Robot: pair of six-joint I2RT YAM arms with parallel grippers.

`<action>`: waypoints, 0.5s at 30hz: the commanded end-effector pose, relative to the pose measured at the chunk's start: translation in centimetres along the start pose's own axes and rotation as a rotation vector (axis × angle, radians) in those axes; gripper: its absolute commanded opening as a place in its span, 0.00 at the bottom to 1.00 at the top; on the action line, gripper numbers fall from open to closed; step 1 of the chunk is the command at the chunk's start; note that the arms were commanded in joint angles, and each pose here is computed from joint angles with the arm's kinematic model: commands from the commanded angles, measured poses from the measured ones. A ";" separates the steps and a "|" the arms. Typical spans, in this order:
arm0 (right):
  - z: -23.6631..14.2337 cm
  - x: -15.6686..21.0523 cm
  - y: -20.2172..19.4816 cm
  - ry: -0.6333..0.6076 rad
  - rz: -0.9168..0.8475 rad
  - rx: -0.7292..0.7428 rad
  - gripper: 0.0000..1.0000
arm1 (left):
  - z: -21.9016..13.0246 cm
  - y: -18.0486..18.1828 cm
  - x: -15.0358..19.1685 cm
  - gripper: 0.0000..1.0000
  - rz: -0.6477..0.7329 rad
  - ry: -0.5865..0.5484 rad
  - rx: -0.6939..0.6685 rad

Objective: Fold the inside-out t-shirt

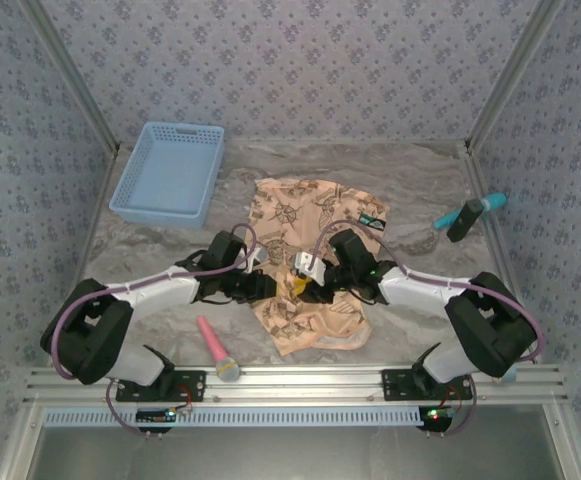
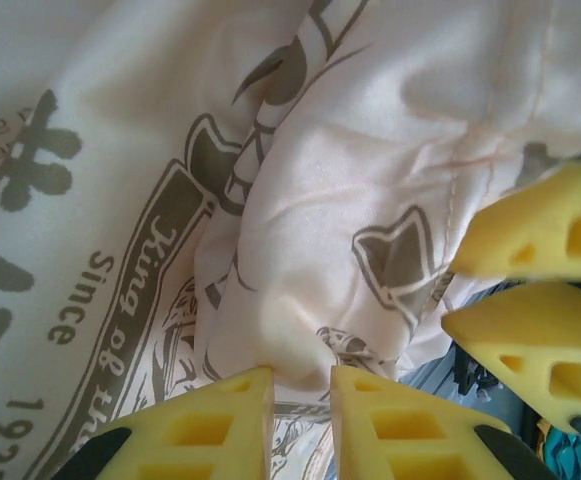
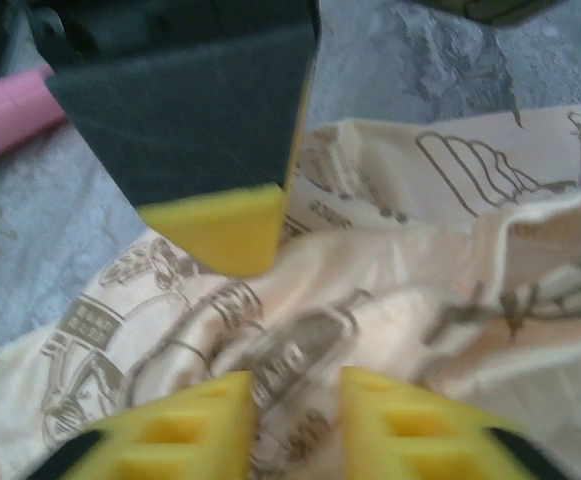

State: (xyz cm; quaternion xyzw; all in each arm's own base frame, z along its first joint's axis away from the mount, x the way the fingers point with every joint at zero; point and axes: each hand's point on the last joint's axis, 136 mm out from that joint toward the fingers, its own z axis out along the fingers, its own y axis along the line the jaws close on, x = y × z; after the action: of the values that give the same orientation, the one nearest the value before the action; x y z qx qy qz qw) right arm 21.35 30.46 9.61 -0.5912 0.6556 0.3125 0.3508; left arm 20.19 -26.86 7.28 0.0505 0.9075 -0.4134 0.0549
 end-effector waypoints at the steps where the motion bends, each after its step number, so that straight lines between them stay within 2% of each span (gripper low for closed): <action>1: -0.4 -1.7 2.0 -0.039 -0.117 -0.115 0.15 | -0.8 -0.4 -0.7 0.24 0.012 -0.047 0.017; 3: -0.3 -1.8 2.4 -0.040 -0.145 -0.133 0.05 | -1.2 -0.3 -0.9 0.25 0.005 -0.059 0.020; 6: -0.4 -2.0 2.2 -0.039 -0.160 -0.122 0.03 | -2.0 -0.3 -1.3 0.28 -0.002 -0.089 0.026; 7: -0.5 -2.1 1.5 -0.029 -0.156 -0.079 0.05 | -2.4 -0.1 -1.5 0.29 -0.008 -0.102 0.024; 9: -1.1 -2.0 -0.2 -0.018 -0.143 0.036 0.35 | -3.3 0.0 -1.7 0.30 -0.011 -0.129 0.018; 15: -1.4 -0.9 -3.1 0.029 -0.083 0.151 0.48 | -4.5 0.4 -2.2 0.35 -0.019 -0.164 0.004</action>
State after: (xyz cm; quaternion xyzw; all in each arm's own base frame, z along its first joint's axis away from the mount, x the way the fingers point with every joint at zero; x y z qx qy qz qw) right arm 22.81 29.95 11.49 -0.6122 0.6335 0.2661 0.3912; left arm 22.29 -23.98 10.40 0.0139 0.8956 -0.4269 0.1244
